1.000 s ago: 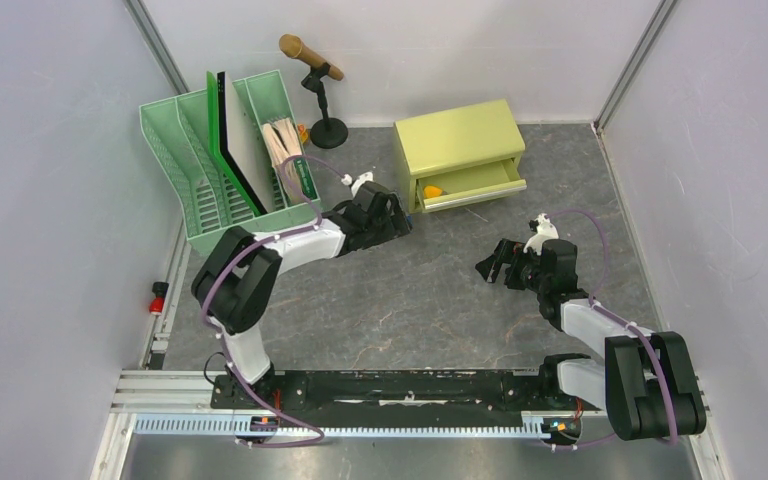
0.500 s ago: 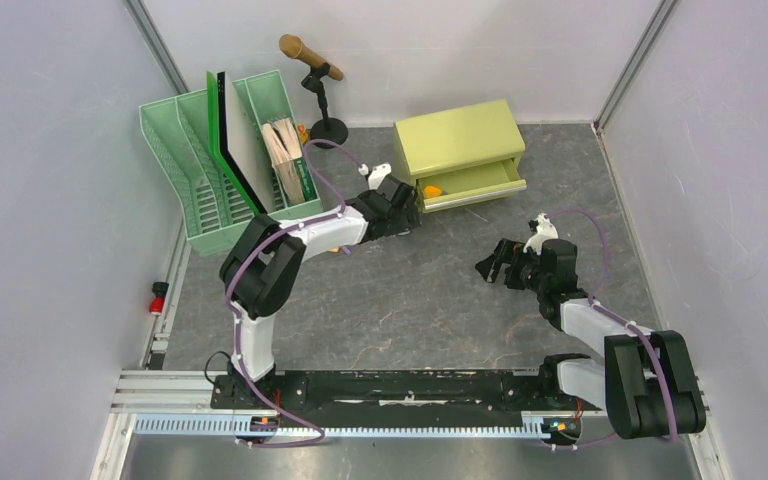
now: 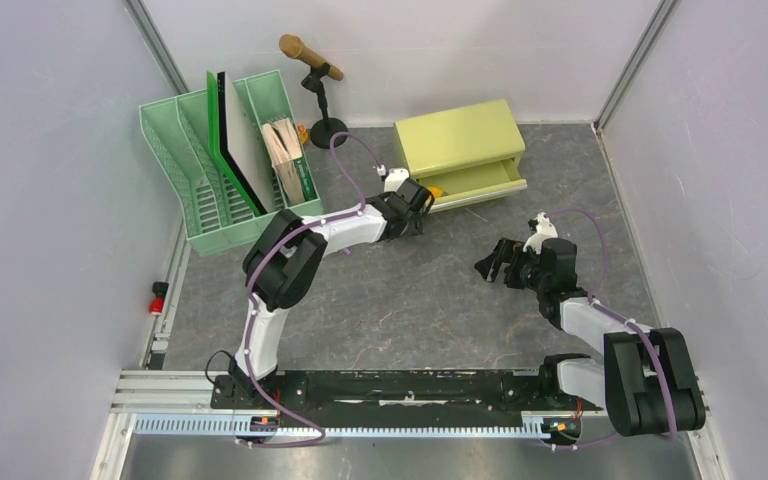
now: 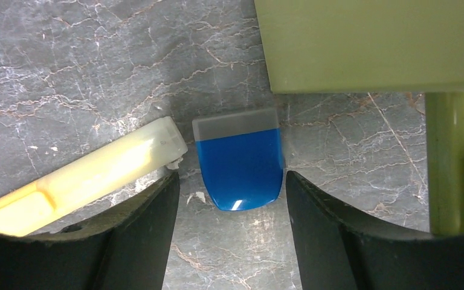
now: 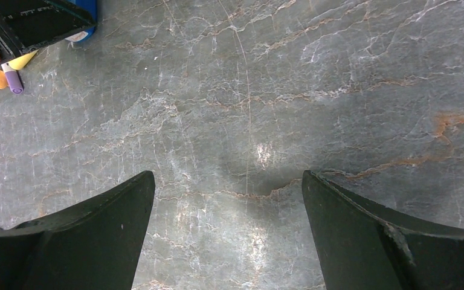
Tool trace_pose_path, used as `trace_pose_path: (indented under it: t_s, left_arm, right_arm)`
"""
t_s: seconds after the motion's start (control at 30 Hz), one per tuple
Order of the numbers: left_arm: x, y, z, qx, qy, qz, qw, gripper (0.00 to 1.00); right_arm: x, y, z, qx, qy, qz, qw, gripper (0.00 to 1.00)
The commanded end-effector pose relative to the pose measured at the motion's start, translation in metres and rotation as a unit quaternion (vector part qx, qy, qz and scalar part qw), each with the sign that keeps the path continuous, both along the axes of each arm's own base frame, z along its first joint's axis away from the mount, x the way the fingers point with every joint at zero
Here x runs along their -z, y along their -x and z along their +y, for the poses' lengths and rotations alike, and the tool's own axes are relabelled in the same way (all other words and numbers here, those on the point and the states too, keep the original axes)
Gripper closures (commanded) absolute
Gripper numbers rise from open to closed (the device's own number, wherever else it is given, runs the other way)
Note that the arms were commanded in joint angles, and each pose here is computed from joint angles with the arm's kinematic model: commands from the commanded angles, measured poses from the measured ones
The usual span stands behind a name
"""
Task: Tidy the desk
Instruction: Pick up the stationery from the center of the board.
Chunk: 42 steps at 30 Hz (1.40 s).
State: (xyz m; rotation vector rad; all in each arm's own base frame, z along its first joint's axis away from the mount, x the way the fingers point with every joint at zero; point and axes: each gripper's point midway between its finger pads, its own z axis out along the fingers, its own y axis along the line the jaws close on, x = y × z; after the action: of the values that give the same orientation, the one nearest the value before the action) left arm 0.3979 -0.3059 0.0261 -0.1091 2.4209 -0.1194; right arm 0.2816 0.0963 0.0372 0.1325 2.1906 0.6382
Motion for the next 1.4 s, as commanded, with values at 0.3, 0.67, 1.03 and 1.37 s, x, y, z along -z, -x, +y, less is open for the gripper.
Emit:
trace_pose_path:
  t_s: [0.3, 0.67, 1.03, 1.37]
  left_arm:
    - [-0.004, -0.023, -0.002, 0.002, -0.028, -0.037, 0.999, 0.31]
    - [0.001, -0.026, -0.002, 0.021, -0.036, -0.032, 0.999, 0.53]
    - [-0.026, -0.009, -0.007, 0.057, 0.027, -0.057, 0.996, 0.58]
    - [-0.076, 0.018, -0.004, 0.078, 0.105, -0.094, 0.987, 0.59]
  right_arm:
    - [0.008, 0.005, 0.002, -0.006, -0.005, 0.024, 1.000, 0.02]
    - [0.011, 0.006, 0.003, -0.007, -0.007, 0.028, 1.000, 0.02]
    - [0.011, 0.007, 0.004, -0.008, -0.011, 0.029, 0.999, 0.02]
    - [0.010, 0.009, 0.004, -0.005, -0.015, 0.024, 1.000, 0.02]
